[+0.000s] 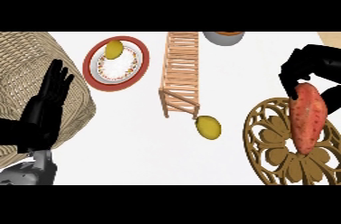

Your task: Pick the sweet potato from the placemat and place it in the tiered shelf

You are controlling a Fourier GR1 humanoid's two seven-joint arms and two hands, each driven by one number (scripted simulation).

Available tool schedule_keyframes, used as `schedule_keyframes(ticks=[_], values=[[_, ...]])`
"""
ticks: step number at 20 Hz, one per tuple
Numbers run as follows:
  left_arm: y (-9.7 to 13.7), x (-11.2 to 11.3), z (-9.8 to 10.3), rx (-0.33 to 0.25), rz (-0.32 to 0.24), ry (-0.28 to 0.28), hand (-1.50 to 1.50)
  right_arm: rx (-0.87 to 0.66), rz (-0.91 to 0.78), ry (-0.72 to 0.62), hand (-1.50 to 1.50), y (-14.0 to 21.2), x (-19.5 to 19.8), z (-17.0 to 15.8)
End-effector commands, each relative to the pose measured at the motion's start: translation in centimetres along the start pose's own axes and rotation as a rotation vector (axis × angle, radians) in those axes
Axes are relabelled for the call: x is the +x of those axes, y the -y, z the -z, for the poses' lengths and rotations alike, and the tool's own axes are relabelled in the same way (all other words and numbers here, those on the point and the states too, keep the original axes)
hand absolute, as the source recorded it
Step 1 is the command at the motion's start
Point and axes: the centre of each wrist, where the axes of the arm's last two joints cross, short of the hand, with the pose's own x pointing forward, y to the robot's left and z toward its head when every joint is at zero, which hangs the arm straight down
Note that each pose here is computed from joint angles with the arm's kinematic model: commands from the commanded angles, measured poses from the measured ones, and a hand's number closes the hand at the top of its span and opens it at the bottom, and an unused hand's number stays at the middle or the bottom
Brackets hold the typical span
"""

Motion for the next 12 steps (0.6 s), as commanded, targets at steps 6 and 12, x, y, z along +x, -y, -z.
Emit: schedule_keyframes(ticks=[6, 12], values=[[0.3, -1.2, -0.7, -0.021, -0.005, -0.056, 0.00, -0.097, 0.136, 0.050, 1.50, 7.8, -0.9, 2.3], [1.4, -2.3, 0.1, -0.004, 0.015, -0.072, 0.00, -0.141, 0.155, 0.032, 1.50, 7.6, -1.7, 7.3]])
